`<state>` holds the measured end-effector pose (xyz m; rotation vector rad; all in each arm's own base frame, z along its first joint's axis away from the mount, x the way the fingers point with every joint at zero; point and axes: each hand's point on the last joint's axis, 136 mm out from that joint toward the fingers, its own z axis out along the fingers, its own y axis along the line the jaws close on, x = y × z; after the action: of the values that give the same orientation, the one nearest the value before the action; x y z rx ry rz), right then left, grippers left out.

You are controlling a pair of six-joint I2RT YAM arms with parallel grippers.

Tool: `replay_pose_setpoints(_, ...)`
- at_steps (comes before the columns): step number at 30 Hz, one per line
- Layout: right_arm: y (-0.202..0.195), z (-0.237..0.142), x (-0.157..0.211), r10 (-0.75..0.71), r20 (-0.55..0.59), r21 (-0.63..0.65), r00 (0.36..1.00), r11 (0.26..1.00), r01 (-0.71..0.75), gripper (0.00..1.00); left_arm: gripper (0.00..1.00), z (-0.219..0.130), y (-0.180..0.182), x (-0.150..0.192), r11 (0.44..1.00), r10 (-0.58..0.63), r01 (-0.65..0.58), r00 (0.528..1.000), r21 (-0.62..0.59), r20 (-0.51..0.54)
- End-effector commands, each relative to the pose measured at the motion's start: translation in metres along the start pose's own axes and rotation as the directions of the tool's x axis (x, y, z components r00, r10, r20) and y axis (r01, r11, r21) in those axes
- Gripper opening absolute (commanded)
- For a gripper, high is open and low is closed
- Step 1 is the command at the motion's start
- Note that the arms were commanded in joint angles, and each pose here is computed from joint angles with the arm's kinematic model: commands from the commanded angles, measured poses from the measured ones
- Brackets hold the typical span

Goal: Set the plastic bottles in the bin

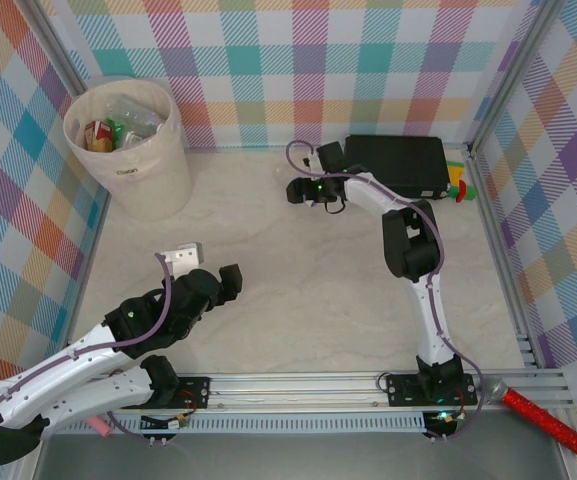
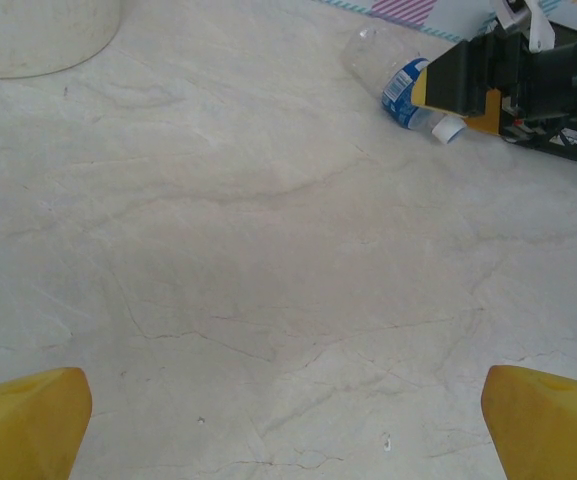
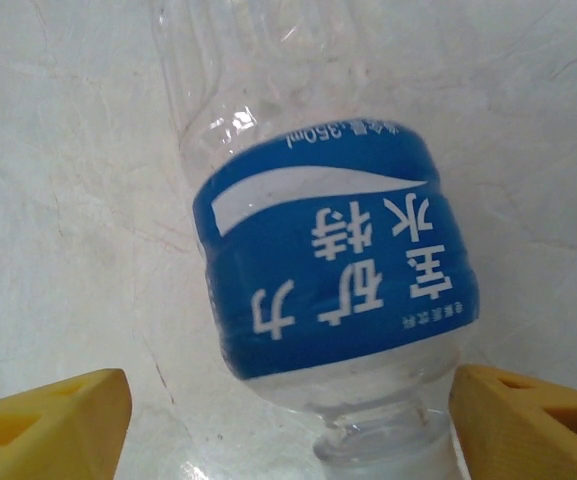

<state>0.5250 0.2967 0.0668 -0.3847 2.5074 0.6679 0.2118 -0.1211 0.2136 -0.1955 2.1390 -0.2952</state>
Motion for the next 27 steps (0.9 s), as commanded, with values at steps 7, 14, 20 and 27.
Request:
replay_pose_setpoints(7, 0.013, 0.003, 0.011, 0.006, -0.028, -0.046, 1.0, 0.999, -0.007, 0.68, 1.0, -0.006, 0.003, -0.002, 1.0, -0.03, 0.03, 0.999, 0.006, 0.01)
replay_pose_setpoints(14, 0.014, 0.008, 0.019, 0.007, -0.047, -0.055, 0.999, 0.998, -0.01, 0.6, 1.0, -0.008, 0.002, -0.006, 0.999, -0.032, 0.032, 0.999, 0.008, 0.016)
replay_pose_setpoints(20, 0.018, 0.013, 0.026, -0.013, -0.063, -0.054, 0.998, 0.998, 0.009, 0.5, 1.0, -0.006, 0.002, -0.002, 0.999, -0.034, 0.034, 0.999, 0.008, 0.006)
replay_pose_setpoints(27, 0.019, 0.016, 0.03, -0.008, -0.067, -0.05, 0.998, 0.999, 0.005, 0.47, 1.0, -0.006, 0.003, -0.002, 1.0, -0.031, 0.031, 1.0, 0.003, 0.006)
